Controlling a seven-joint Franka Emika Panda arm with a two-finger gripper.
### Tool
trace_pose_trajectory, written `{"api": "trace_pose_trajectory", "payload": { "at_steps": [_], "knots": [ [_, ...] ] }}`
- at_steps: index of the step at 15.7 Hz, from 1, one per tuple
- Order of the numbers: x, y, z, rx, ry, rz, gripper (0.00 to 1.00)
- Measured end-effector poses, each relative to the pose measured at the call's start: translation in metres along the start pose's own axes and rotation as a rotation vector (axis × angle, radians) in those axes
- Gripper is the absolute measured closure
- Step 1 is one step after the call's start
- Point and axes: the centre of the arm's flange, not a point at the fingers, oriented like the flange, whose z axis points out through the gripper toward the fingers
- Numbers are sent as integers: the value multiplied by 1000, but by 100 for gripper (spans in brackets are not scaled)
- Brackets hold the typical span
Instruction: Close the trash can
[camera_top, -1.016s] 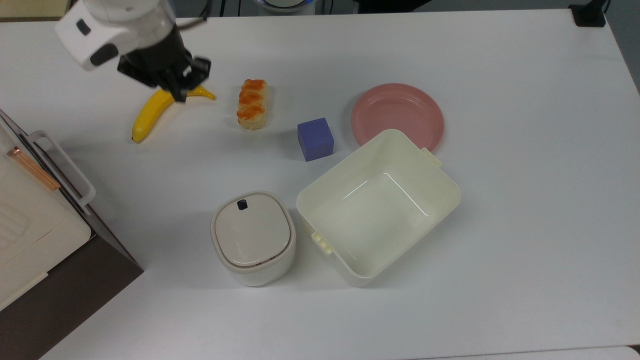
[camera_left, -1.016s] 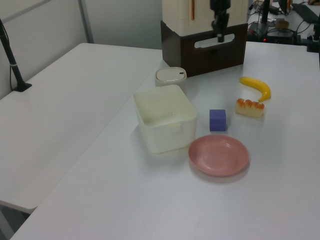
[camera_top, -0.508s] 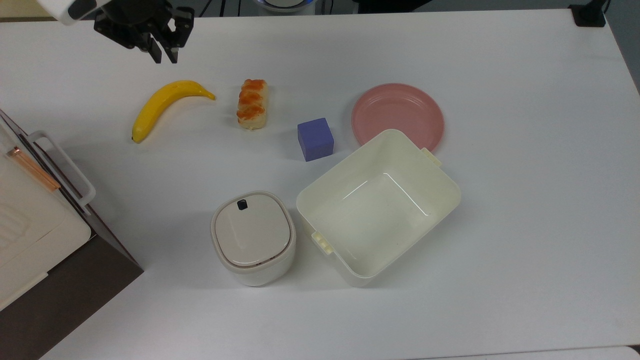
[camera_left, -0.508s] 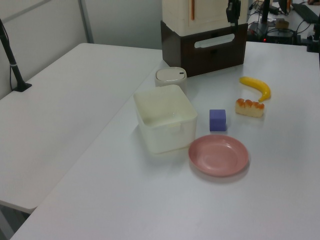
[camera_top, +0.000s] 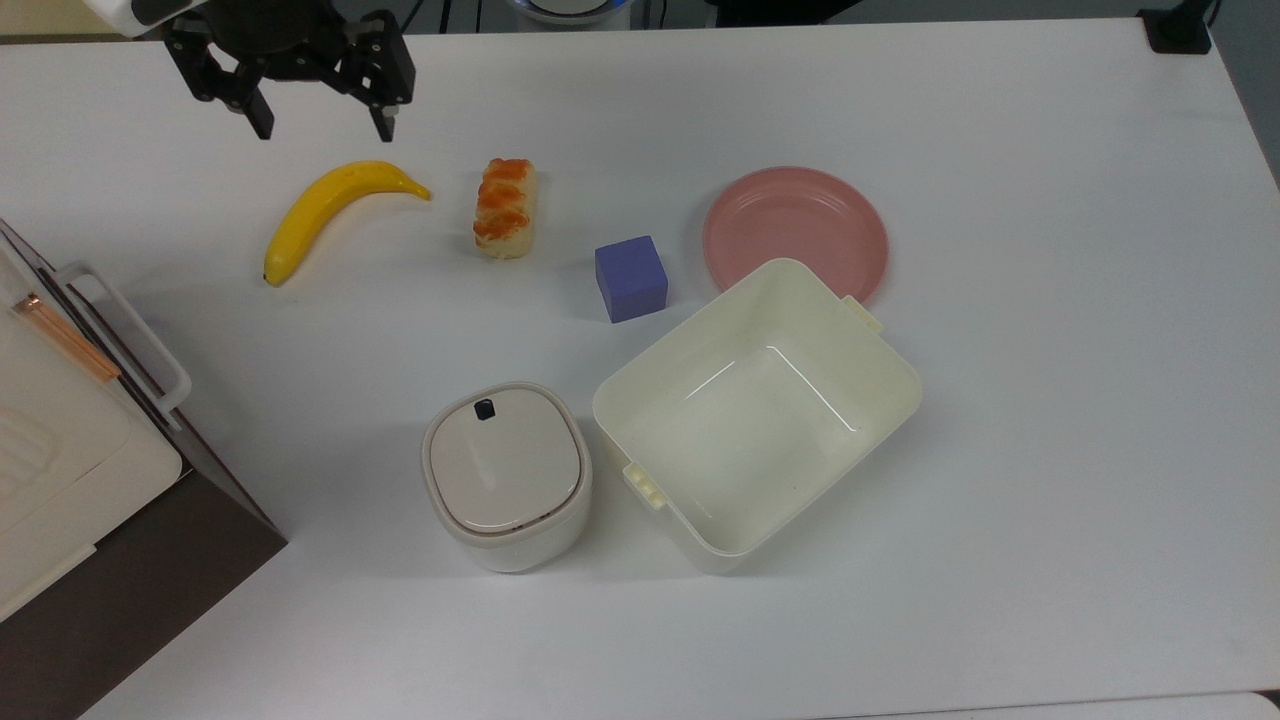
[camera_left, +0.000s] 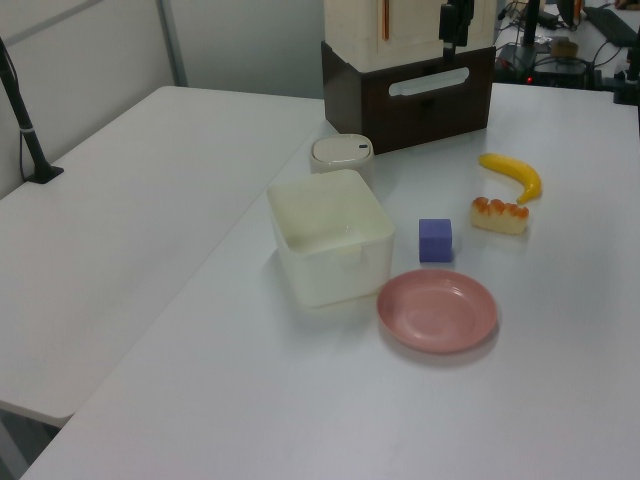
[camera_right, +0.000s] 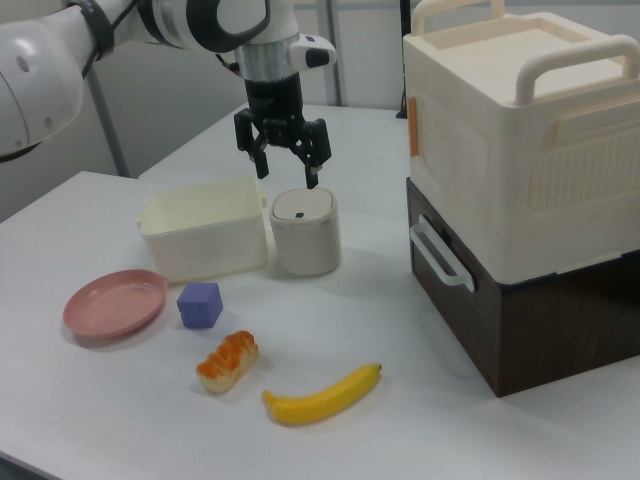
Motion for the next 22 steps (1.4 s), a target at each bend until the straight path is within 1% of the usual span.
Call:
{"api": "trace_pose_trajectory", "payload": {
  "at_steps": [1,3,6,8,10,11,14,15,22],
  "knots": [
    [-1,0,-3,-2,8,7,0],
    [-5,-1,-15,-11,53,24,0],
    [-18,-2,-24,-20,86,36,0],
    [-25,-6,-26,-20,83,32,0],
    [-27,-17,-25,-19,76,22,0],
    [-27,-25,-22,-17,69,36,0],
    [-26,-46,-14,-11,51,171,0],
    [-26,-50,-11,-10,46,192,0],
    [-27,-50,-3,-11,29,181,0]
  ]
}}
